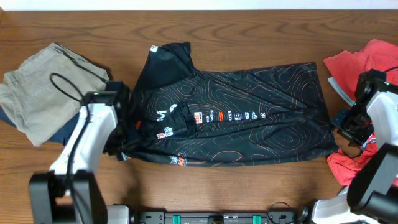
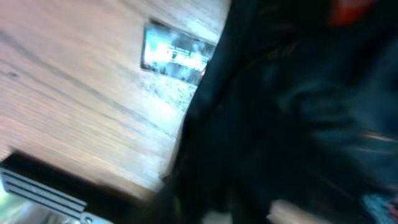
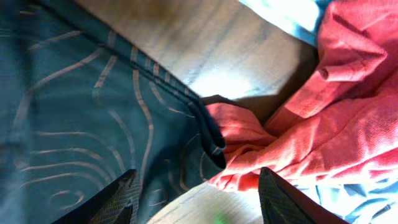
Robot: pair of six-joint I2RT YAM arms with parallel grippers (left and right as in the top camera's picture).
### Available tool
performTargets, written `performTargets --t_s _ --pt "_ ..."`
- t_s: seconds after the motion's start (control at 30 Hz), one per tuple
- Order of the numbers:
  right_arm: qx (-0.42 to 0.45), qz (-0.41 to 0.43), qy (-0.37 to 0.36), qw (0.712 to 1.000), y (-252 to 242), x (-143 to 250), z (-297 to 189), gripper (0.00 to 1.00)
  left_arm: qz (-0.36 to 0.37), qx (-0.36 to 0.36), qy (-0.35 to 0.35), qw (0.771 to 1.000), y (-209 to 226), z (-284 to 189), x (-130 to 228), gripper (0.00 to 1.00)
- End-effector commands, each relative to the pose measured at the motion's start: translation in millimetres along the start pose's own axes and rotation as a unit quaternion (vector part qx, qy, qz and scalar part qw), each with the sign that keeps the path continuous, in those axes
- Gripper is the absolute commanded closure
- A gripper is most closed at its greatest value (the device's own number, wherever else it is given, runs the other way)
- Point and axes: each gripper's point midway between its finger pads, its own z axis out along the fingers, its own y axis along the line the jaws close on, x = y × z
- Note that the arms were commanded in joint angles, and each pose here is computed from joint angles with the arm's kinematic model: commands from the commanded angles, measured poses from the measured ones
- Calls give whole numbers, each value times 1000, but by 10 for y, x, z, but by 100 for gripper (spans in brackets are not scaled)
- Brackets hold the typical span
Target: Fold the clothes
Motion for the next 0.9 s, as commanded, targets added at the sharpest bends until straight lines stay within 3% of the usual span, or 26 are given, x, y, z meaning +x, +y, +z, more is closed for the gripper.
performTargets --t_s 0.0,0.17,0.37,0.57,0.87 --pt "-50 -36 -29 998 142 -27 -186 43 -10 25 -41 999 -20 -273 -102 55" --pt "-158 -105 -60 980 488 -39 -421 45 21 101 -102 990 -267 -604 -328 50" --pt "-210 -151 -63 964 686 24 -516 33 81 186 -193 960 -690 -833 -808 43" --pt "-210 -174 -64 960 802 89 -534 25 120 200 -225 946 -984 -687 -1278 29" --pt "-214 -221 -71 949 1041 209 -578 22 145 205 -269 930 -1423 -279 -2055 26"
